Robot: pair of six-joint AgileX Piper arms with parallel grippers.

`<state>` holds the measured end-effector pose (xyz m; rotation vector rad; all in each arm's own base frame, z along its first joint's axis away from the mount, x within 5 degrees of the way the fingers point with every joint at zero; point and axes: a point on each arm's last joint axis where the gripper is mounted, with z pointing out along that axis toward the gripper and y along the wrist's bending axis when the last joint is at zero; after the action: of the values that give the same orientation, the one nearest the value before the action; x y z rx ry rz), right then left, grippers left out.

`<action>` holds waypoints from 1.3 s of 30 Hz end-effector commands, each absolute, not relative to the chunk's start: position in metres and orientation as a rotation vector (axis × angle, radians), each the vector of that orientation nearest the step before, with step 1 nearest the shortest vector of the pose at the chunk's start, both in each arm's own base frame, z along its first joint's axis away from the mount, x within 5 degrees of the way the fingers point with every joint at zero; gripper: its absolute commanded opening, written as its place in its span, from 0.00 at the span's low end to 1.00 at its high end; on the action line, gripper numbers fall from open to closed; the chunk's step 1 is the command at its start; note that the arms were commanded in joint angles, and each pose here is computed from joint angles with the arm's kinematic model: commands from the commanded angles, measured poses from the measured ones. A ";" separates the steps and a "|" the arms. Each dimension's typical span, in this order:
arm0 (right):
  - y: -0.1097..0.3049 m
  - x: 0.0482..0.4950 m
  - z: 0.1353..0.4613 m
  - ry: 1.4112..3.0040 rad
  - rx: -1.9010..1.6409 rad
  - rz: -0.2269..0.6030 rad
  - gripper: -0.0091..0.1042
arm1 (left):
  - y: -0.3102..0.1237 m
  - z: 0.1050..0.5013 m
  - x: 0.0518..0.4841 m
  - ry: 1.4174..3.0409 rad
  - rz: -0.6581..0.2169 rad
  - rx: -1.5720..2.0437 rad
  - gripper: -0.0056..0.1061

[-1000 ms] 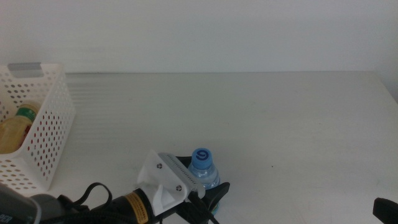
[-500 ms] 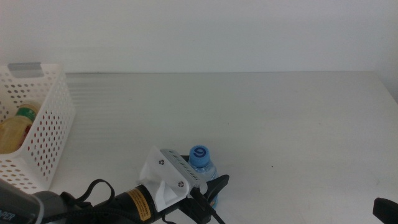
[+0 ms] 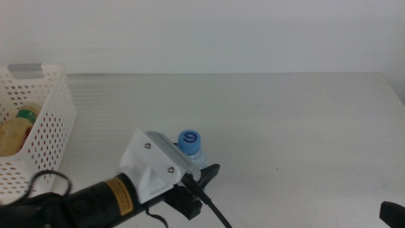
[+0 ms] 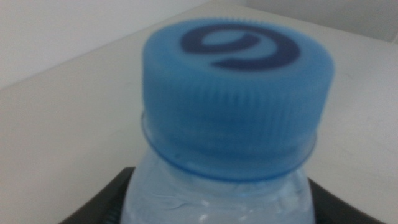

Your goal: Use arms to grab the bottles and put them into the dustbin to the left of the table.

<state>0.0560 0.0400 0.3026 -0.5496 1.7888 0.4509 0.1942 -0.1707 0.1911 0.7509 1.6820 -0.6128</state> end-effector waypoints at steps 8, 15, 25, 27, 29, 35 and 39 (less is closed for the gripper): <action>0.041 0.058 0.316 1.701 -0.539 0.457 0.74 | -0.154 0.254 0.185 1.691 -0.568 0.649 0.01; 0.041 0.058 0.316 1.701 -0.539 0.457 0.74 | -0.150 0.280 0.186 1.710 -0.534 0.624 0.01; 0.041 0.058 0.316 1.701 -0.539 0.457 0.74 | -0.144 0.313 0.196 1.975 -0.368 0.609 0.01; 0.041 0.058 0.316 1.701 -0.539 0.457 0.74 | -0.143 0.320 0.197 1.980 -0.316 0.645 0.01; 0.041 0.058 0.316 1.701 -0.539 0.457 0.74 | -0.142 0.328 0.198 1.984 -0.278 0.660 0.01; 0.041 0.058 0.316 1.701 -0.539 0.457 0.74 | -0.126 0.347 0.220 2.073 -0.163 0.579 0.01; 0.041 0.058 0.316 1.701 -0.539 0.457 0.74 | -0.103 0.356 0.240 2.173 -0.077 0.472 0.01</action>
<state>0.0561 0.0399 0.3026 -0.5500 1.7885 0.4500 0.2348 -0.1093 0.3273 0.5208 2.2721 -0.0666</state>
